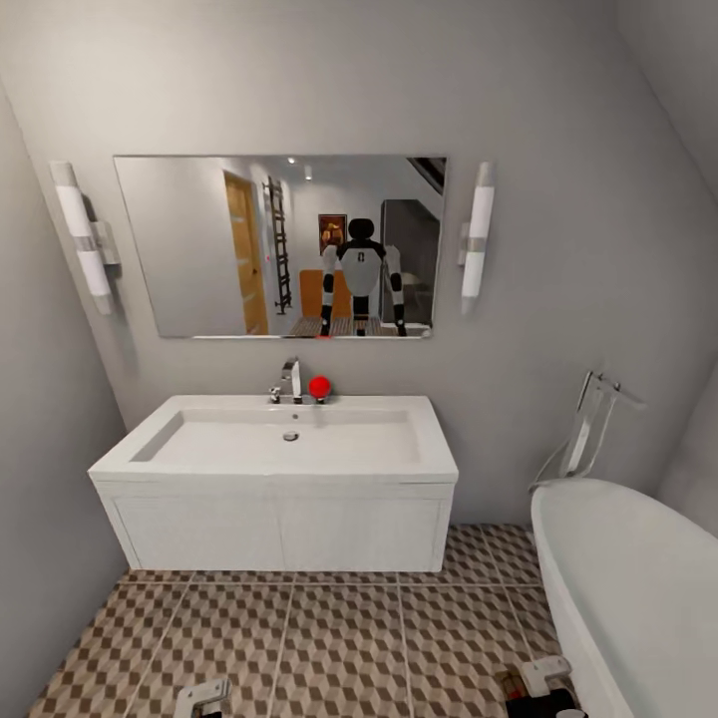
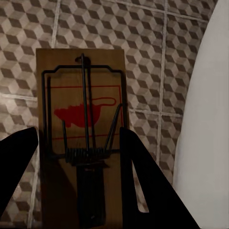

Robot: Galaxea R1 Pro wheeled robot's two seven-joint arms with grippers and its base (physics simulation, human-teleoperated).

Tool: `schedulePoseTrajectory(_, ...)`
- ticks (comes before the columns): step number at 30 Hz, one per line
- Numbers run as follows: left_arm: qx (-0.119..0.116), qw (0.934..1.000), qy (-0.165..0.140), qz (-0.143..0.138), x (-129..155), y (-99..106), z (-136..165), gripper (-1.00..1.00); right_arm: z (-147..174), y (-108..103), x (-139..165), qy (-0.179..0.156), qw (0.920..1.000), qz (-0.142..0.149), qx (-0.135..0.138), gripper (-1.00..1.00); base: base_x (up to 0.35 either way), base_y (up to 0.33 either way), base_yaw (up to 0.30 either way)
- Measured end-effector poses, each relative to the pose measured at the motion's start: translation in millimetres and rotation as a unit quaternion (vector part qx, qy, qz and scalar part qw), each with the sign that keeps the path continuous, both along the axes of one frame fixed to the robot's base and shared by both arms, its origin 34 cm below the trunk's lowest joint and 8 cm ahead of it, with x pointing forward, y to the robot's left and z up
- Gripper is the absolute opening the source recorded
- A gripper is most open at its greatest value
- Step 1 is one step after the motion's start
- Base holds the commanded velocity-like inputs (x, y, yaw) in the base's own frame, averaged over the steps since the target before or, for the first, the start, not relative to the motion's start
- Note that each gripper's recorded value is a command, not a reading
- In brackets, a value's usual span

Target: Take the four mousetraps from the cabinet in the bathroom and place them on the bathroom floor. Make sure all four end up on the same floor surface, and ensure that at least two of them are either under or directly next to the same bathroom sink.

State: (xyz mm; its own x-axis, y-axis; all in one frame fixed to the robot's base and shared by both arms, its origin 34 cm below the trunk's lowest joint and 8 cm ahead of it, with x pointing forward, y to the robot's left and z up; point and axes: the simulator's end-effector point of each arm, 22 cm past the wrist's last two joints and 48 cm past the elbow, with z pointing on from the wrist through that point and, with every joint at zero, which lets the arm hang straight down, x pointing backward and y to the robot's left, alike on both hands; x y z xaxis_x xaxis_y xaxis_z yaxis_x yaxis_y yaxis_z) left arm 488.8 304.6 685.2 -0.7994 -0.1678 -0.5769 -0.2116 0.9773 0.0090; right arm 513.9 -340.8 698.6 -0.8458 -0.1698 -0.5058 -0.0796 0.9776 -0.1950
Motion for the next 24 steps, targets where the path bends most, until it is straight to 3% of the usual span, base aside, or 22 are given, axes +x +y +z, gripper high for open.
schedulePoseTrajectory(12, 0.0, 1.0, 0.0, 0.0, 0.0, -0.6, 0.0, -1.0, 0.1, 0.0, 0.1, 0.0, 1.0, 0.0, 0.0, -1.0, 0.303, 0.116, 0.0)
schedulePoseTrajectory(24, 0.0, 1.0, 0.0, 0.0, -0.1, -0.6, -0.1, -1.0, 0.1, 0.1, 0.2, 0.0, 1.0, 0.0, 0.0, -1.0, 0.031, 0.011, 0.0)
